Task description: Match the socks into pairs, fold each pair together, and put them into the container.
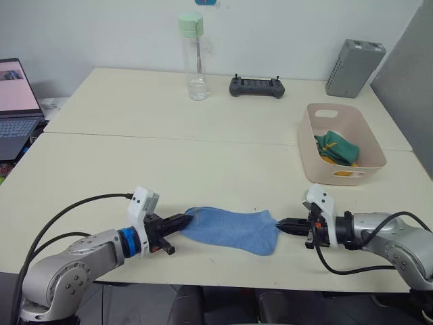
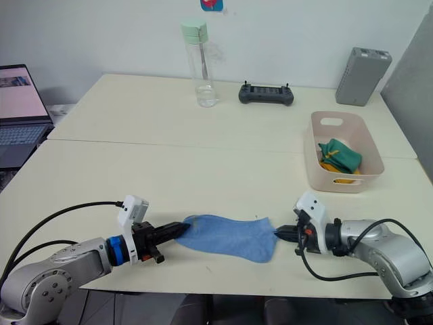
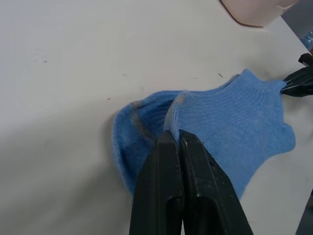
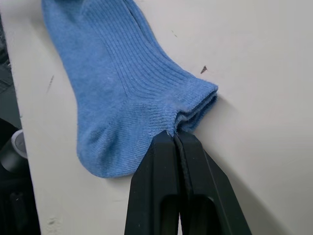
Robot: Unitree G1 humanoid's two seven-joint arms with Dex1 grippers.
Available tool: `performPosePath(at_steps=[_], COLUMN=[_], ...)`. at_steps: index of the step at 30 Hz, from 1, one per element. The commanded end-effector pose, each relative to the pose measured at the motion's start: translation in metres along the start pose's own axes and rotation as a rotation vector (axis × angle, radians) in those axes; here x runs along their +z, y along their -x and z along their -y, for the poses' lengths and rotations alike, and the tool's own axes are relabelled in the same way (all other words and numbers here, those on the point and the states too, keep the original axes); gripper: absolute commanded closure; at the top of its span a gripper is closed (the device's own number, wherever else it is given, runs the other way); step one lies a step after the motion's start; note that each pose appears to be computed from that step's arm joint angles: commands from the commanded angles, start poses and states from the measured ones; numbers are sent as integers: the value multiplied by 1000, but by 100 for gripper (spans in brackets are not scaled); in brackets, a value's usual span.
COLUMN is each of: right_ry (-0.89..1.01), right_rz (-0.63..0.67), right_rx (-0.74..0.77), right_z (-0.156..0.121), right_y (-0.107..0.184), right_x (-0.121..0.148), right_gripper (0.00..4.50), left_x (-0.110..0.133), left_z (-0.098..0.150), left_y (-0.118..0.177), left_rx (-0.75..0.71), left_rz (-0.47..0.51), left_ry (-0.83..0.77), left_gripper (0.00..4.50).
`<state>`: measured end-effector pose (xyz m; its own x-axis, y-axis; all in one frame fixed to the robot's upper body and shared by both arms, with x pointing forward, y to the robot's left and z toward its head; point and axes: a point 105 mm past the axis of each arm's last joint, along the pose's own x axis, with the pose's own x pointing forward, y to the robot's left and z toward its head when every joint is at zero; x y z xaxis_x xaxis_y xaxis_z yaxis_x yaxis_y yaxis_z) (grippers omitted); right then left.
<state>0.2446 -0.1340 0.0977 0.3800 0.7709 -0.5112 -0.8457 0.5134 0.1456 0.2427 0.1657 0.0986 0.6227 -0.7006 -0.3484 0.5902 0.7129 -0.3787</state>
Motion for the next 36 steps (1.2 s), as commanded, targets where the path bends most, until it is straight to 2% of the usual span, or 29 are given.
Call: performPosePath(at_steps=[1,7,16,17,20,25,29,30,32,33,35,36], right_ry=[36,43,38,40,37,44,131,166,219,261,315,350], right_rz=[29,35,35,39,42,52,154,162,162,163,167,161], right_rx=[9,-1,-11,-12,-8,-24,8,18,33,18,56,81], right_z=[-3,-4,-4,-4,-5,-4,-12,-14,-17,-14,-17,-19], right_y=[-2,-1,-1,0,3,12,11,8,3,-4,-22,-30], right_x=[8,10,10,11,12,15,39,43,47,49,50,49], right_gripper=[450,450,450,428,349,169,30,0,0,0,47,75], left_x=[6,9,1,0,-1,4,19,26,36,41,47,48], left_z=[-2,-1,-6,-6,-7,-6,-7,-9,-10,-6,1,4], left_y=[-4,-6,-12,-13,-14,-9,4,5,6,4,-5,-10], left_rx=[-4,-23,-12,-13,-17,-28,-32,-21,-15,-46,-128,-163], left_rz=[20,31,1,5,9,24,59,70,83,78,75,68], left_ry=[-39,-53,-79,-85,-89,-95,-142,-200,-285,-354,-462,-511], left_gripper=[448,448,448,450,384,226,99,67,2,2,27,53])
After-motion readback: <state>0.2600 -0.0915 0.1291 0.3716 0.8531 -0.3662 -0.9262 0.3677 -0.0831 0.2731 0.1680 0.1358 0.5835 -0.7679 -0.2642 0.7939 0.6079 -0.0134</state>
